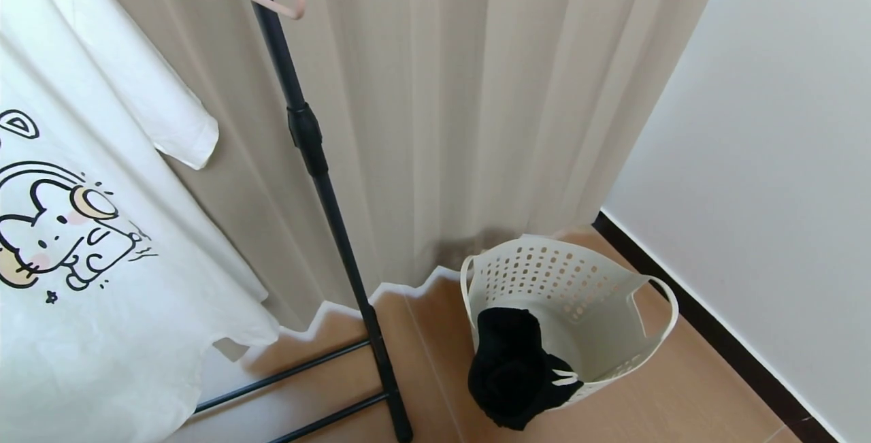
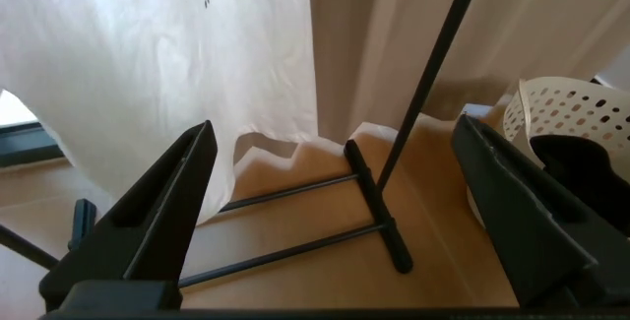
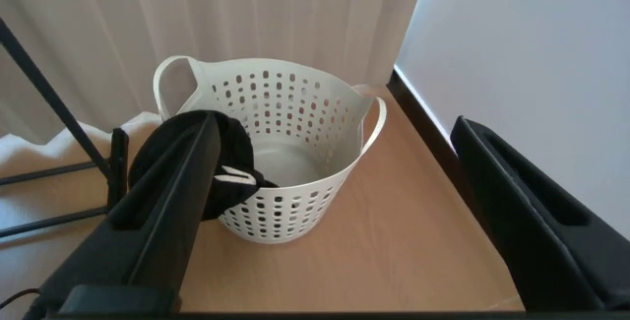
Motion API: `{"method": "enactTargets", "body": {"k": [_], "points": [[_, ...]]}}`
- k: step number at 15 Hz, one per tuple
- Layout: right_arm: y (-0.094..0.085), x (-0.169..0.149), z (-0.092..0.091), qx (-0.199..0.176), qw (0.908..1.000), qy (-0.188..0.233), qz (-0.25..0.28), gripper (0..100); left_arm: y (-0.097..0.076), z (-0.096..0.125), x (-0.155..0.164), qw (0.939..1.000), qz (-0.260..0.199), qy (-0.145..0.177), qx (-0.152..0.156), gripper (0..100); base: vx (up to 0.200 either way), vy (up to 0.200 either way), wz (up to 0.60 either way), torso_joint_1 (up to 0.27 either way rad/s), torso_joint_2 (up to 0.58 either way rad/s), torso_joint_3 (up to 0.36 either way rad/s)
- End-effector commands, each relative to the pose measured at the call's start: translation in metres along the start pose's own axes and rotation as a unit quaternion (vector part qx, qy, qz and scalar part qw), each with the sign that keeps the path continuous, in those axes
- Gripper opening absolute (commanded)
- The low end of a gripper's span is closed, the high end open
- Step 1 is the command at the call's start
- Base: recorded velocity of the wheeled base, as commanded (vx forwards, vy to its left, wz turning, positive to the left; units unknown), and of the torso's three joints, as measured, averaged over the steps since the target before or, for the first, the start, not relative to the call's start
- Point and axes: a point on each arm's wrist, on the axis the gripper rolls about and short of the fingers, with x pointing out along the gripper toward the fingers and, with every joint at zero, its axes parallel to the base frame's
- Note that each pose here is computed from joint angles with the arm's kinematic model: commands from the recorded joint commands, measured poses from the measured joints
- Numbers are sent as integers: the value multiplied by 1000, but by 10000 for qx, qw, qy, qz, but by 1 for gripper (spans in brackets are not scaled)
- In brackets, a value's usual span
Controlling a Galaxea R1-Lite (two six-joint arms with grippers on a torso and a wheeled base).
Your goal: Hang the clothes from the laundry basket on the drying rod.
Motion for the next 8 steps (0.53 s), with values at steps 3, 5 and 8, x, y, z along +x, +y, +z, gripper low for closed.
{"method": "enactTargets", "body": {"k": [3,5,8], "points": [[0,0,0,-1,10000,4,4,100,0,0,0,10000,4,7,-5,100,0,0,0,2,7,-196],[0,0,0,-1,10000,4,4,100,0,0,0,10000,4,7,-5,100,0,0,0,7,2,-200],[0,0,0,-1,10000,4,4,100,0,0,0,10000,4,7,-5,100,0,0,0,5,4,-194]]}}
